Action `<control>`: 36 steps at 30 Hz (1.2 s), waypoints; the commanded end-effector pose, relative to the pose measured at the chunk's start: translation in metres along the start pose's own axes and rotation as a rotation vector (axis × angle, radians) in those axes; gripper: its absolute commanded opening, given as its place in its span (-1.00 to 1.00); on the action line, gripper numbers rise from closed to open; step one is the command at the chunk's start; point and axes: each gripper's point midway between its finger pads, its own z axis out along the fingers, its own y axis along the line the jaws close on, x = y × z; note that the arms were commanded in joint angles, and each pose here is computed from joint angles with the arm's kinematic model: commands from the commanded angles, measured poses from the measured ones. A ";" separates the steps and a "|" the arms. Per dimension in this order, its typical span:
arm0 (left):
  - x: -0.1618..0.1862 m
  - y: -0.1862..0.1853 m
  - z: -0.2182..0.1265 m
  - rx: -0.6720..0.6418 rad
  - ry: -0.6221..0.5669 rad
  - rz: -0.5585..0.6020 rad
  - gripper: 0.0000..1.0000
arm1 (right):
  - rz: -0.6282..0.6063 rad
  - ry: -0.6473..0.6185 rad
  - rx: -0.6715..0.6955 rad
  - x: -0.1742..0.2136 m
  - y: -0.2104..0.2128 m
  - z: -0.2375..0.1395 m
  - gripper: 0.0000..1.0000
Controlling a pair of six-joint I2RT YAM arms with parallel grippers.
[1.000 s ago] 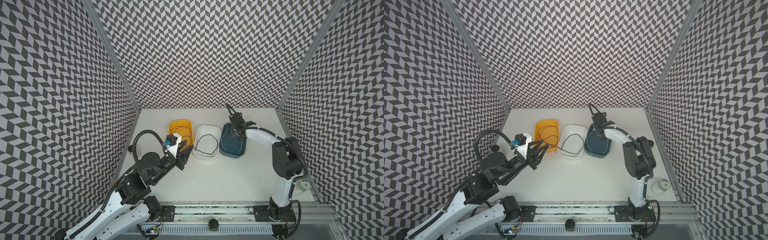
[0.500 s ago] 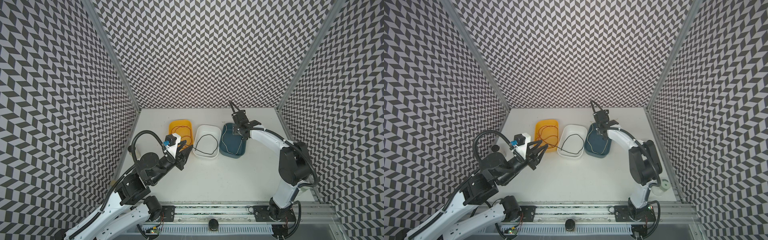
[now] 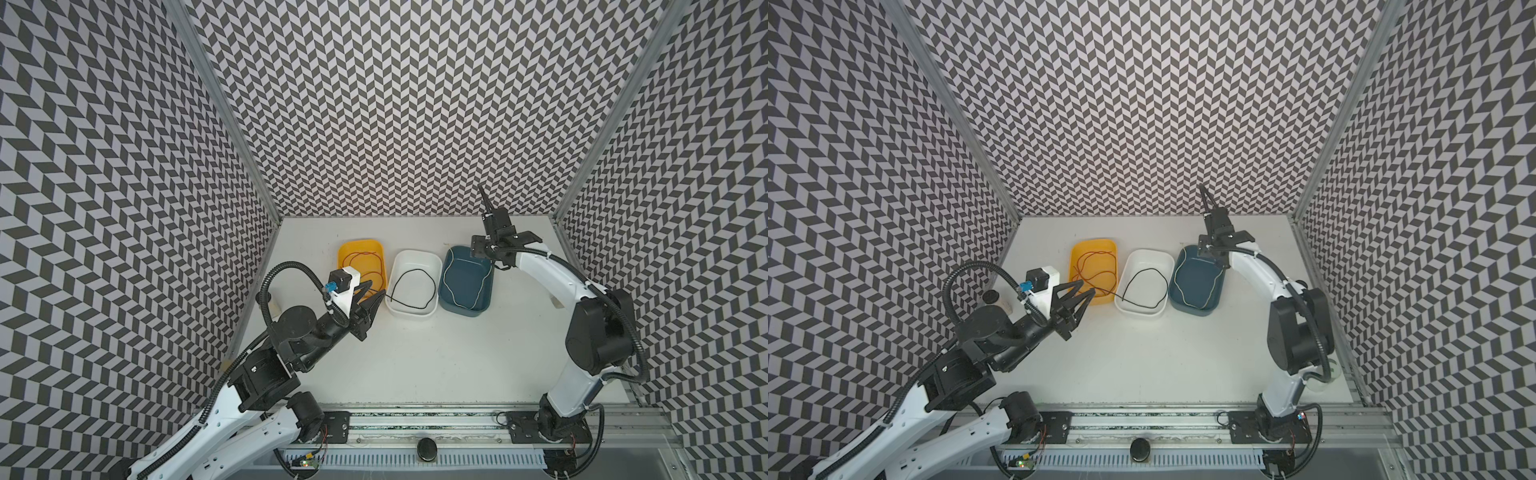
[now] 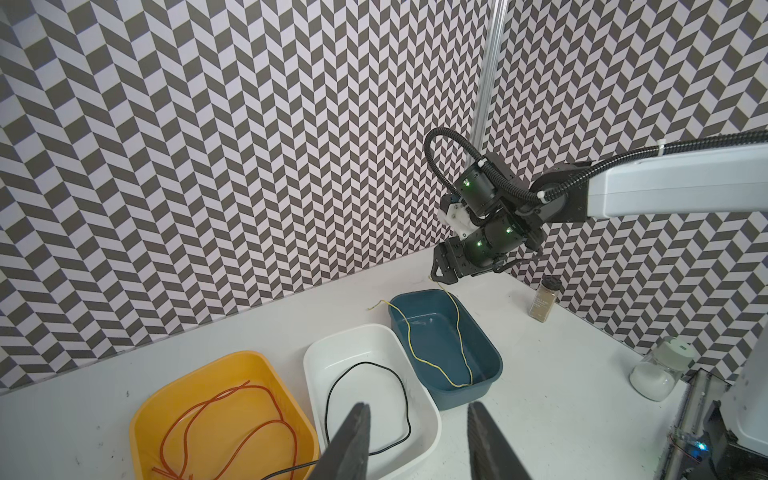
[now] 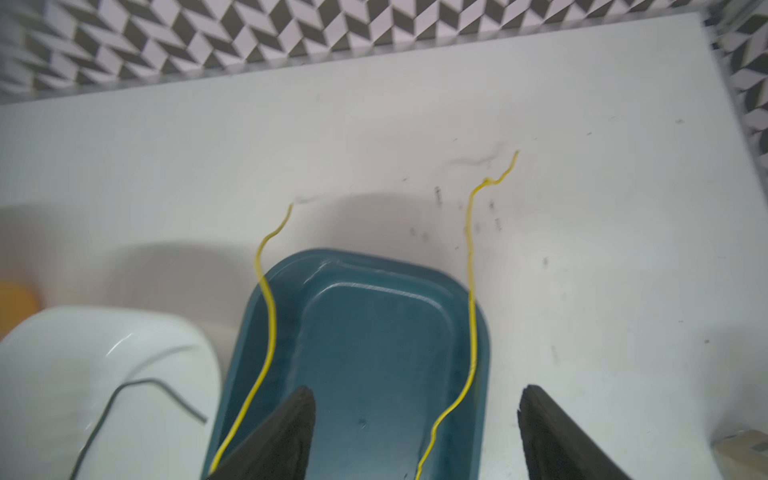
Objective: Untangle the cables
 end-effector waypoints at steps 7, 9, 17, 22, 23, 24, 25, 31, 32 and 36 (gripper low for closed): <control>-0.001 0.009 -0.001 -0.053 -0.011 -0.008 0.03 | -0.157 -0.075 -0.279 0.034 0.082 -0.099 0.64; 0.000 0.013 0.000 -0.076 -0.010 -0.009 0.16 | -0.172 -0.126 -0.293 0.034 0.078 -0.119 0.74; 0.009 0.059 -0.001 -0.353 0.013 -0.013 0.90 | -0.180 -0.358 -0.227 0.026 0.018 -0.186 0.99; 0.018 0.102 -0.005 -0.641 0.062 0.019 1.00 | -0.172 -0.445 -0.057 0.024 -0.029 -0.204 0.99; 0.020 0.109 -0.006 -0.691 0.087 0.029 1.00 | -0.167 -0.458 -0.020 0.022 -0.036 -0.204 0.99; 0.024 0.117 -0.005 -0.735 0.121 0.040 1.00 | -0.158 -0.472 0.034 0.020 -0.046 -0.203 0.99; 0.028 0.124 -0.005 -0.773 0.152 0.039 1.00 | -0.135 -0.491 0.087 0.018 -0.056 -0.204 0.99; 0.072 0.162 -0.018 -0.896 0.215 -0.063 1.00 | -0.160 -0.639 0.218 0.017 -0.088 -0.195 0.99; 0.079 0.167 -0.021 -0.912 0.198 -0.069 1.00 | -0.154 -0.665 0.232 0.019 -0.093 -0.190 0.99; 0.105 0.185 -0.024 -0.968 0.193 0.007 1.00 | -0.145 -0.653 0.280 0.028 -0.115 -0.163 0.99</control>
